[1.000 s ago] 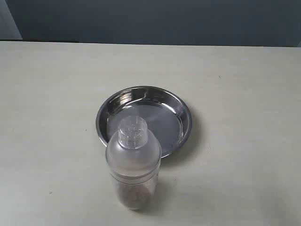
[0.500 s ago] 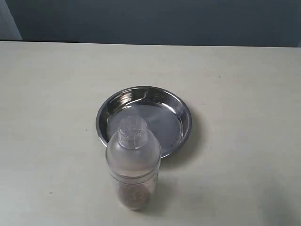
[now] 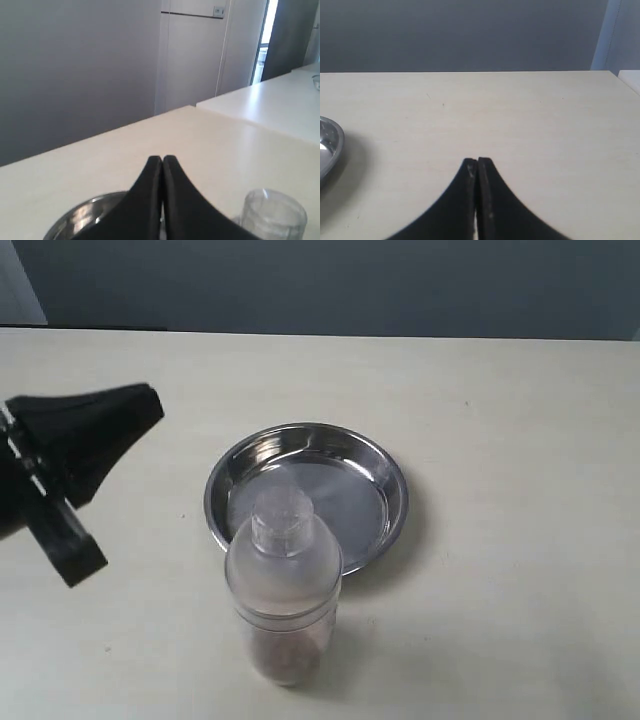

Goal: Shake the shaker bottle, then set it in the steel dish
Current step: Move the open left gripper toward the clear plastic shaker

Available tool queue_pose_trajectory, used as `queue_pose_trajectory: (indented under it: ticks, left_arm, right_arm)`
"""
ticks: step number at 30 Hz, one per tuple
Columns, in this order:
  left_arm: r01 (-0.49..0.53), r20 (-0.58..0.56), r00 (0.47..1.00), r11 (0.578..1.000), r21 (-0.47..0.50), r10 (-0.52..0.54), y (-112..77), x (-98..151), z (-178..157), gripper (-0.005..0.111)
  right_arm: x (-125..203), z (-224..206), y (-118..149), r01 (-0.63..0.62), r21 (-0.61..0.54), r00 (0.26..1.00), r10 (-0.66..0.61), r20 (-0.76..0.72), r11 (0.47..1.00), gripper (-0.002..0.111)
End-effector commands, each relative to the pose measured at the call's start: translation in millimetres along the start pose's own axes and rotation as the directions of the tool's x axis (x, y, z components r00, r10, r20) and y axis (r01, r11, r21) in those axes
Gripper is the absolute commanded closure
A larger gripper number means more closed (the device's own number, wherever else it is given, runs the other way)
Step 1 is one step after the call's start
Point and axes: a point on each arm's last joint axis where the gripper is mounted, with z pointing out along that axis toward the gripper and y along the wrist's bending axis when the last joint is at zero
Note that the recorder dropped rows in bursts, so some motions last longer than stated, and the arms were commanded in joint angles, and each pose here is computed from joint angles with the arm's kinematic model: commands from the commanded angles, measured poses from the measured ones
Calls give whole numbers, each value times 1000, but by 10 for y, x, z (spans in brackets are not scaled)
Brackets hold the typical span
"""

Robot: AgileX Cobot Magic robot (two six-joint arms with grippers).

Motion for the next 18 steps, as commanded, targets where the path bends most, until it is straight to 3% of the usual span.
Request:
queue_pose_trajectory:
  ticks: [1, 5, 9, 12, 15, 18]
  left_arm:
    - [0, -51, 999, 1000, 9, 1, -39, 188, -88, 106]
    - [-103, 3, 995, 978, 179, 104, -195, 166, -107, 106]
    - [-99, 85, 993, 969, 225, 82, -244, 93, -119, 106]
    - [-103, 152, 986, 961, 258, 65, -278, 30, -132, 94]
    - [-119, 215, 974, 961, 250, 65, -271, -19, -131, 69]
    - [-104, 220, 974, 975, 197, 59, -207, -54, -88, 22]
  right_arm:
    - [-2, -1, 0, 7, -2, 1000, -7, 11, 1000, 109]
    - [-2, -1, 1, 5, -3, 1000, -5, 11, 1000, 109]
    - [-2, -1, 3, -1, -4, 1000, 1, 11, 1000, 109]
    - [-2, -1, 3, -1, -4, 1000, 1, 11, 1000, 109]
    - [-2, -1, 3, -1, -4, 1000, 1, 11, 1000, 109]
    - [-2, -1, 3, -1, -4, 1000, 1, 11, 1000, 109]
